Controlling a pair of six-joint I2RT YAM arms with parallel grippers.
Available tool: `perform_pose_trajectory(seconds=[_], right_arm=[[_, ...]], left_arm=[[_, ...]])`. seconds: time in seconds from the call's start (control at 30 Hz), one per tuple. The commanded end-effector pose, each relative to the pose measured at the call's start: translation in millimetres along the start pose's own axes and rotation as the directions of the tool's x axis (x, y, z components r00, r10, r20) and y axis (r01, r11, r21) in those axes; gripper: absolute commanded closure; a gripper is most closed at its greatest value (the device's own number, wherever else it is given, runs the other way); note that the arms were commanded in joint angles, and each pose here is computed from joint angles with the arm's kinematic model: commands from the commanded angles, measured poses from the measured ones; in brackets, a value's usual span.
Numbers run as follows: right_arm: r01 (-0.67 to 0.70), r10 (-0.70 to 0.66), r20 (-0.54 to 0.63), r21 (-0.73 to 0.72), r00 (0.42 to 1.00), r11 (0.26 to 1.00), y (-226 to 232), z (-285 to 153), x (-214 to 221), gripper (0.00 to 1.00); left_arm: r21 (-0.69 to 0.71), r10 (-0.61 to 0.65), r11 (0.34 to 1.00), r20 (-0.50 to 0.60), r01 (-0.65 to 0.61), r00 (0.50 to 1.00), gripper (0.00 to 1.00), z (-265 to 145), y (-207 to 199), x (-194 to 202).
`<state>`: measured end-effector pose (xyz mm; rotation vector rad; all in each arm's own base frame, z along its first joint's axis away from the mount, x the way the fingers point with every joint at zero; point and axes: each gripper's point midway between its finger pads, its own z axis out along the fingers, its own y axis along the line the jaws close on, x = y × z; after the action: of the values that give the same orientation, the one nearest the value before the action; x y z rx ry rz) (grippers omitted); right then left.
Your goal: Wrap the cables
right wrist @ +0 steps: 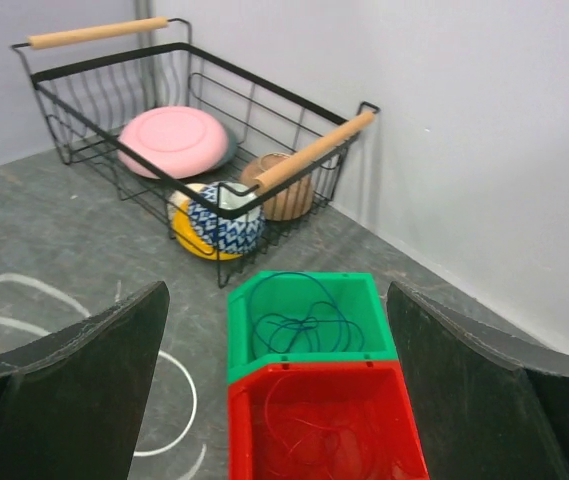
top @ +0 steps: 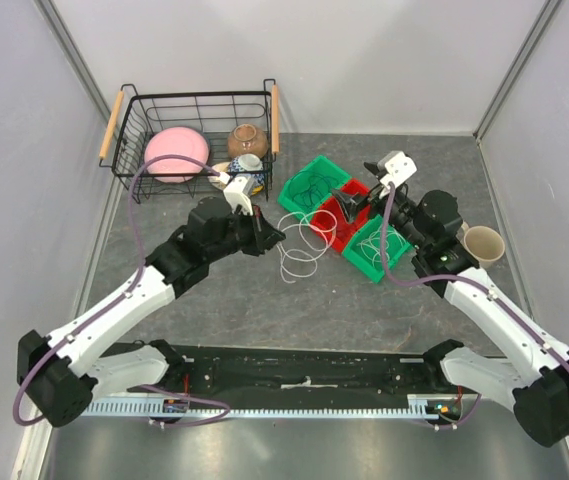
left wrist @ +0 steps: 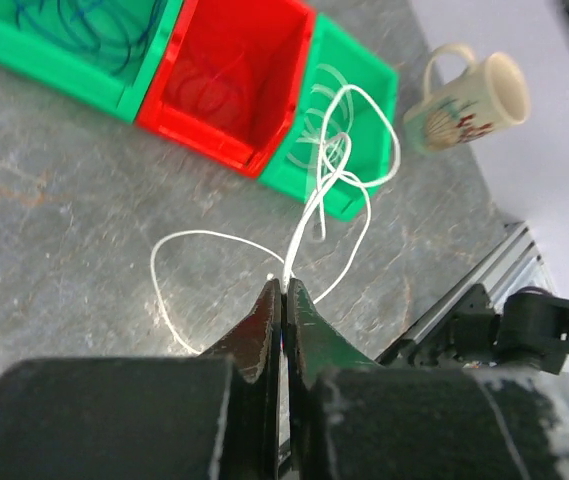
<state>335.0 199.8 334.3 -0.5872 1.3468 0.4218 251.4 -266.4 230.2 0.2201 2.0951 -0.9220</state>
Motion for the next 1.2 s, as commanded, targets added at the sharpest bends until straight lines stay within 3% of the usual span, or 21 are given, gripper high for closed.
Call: perform_pose_trajectory(seconds=[0.0,0.1,0.27,0.33,0.53,0.63,0.97,1.03,1.17], right_arm=[[-0.025,0.029,0.027,-0.122,0.999,0.992,25,-10,-9,0.02],[-0.060,0.066,0.071,-0.078,0.995,0.995,18,-15,-23,0.02],[-0.173,0.140,0.217,0.143,0.966,0.974,-18,-34,-48,0.02],[-0.214,0.157,0.265,0.203,0.951,0.956,-29,-45,-57,0.02],[-0.223,0.150,0.235,0.324,0.960,0.920,-48,-57,-48,0.02],[-0.264,0.166,0.276,0.372,0.947,0.890,-57,-68,-53,0.02],[-0.447,0.159,0.456,0.640,0.875,0.624,-108,-143,-51,0.02],[-0.465,0.143,0.481,0.661,0.865,0.589,-113,-156,-50,0.02],[-0.471,0.131,0.497,0.660,0.858,0.586,-113,-163,-54,0.02]], left_arm=[[0.065,0.102,0.991,0.183,-0.115,0.978,0.98,-27,-27,-48],[0.070,0.121,0.987,0.255,-0.143,0.959,0.98,-38,-36,-69],[0.112,0.133,0.977,0.338,-0.180,0.932,0.98,-42,-57,-98],[0.121,0.138,0.974,0.339,-0.189,0.930,0.98,-35,-64,-108],[0.211,0.146,0.952,0.326,-0.222,0.934,0.98,-8,-94,-132],[0.260,0.141,0.940,0.299,-0.223,0.944,0.98,11,-107,-137],[0.328,0.112,0.925,0.242,-0.190,0.964,0.98,79,-153,-136],[0.326,0.114,0.927,0.230,-0.187,0.966,0.98,96,-159,-132],[0.306,0.110,0.937,0.198,-0.168,0.974,0.98,131,-163,-114]])
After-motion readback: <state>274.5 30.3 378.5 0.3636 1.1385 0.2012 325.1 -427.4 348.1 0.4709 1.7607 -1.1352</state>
